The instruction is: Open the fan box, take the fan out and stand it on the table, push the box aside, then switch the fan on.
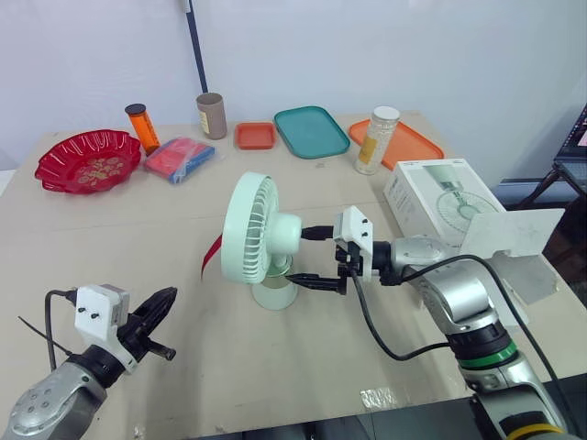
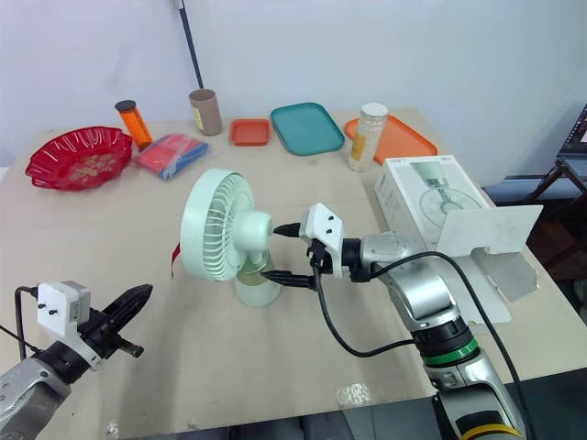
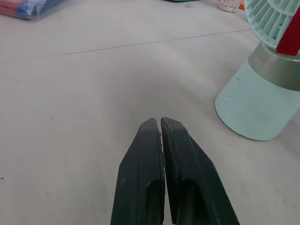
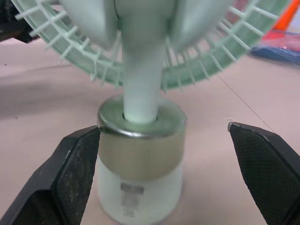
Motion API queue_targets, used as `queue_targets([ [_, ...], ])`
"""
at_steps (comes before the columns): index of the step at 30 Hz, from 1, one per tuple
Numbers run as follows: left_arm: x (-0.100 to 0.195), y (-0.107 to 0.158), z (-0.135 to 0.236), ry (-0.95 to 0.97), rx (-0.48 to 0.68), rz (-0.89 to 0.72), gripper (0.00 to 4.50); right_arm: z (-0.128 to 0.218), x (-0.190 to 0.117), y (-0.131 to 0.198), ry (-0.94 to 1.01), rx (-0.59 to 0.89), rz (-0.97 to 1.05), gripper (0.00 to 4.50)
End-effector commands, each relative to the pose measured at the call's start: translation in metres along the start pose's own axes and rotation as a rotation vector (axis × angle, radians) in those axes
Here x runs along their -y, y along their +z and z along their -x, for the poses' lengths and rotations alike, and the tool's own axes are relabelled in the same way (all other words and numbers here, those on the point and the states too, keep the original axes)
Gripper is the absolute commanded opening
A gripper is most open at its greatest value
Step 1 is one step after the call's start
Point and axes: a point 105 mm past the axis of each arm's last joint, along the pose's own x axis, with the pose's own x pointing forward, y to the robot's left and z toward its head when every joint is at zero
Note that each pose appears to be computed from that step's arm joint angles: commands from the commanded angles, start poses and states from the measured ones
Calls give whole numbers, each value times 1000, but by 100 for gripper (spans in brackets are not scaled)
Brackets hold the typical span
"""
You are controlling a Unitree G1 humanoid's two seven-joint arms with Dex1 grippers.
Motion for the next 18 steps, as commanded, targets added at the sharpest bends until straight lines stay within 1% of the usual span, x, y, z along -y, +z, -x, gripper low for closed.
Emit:
queue_targets([
  [1, -2, 11, 3, -28, 25, -45, 22, 17, 3, 13, -44, 9, 30, 448],
  [6, -9, 20, 8, -86, 1, -107, 22, 43, 2, 15, -109, -29, 35, 448],
  [12, -14, 25, 13, -129, -22, -150, 22, 61, -7, 14, -172, -48, 26, 448],
  [13, -14, 24, 15, -140, -30, -156, 62, 66, -12, 11, -182, -60, 8, 450],
  [14, -14, 24, 17, -149, -37, -162, 77, 69, -16, 9, -187, -71, -1, 450],
  [16, -16, 21, 22, -161, -56, -176, 146, 77, -21, 4, -206, -96, -3, 450],
  [17, -17, 20, 25, -167, -71, -189, 158, 83, -22, 2, -229, -109, -3, 450],
  [18, -18, 18, 28, -173, -81, -195, 186, 88, -21, 0, -250, -120, 0, 450],
])
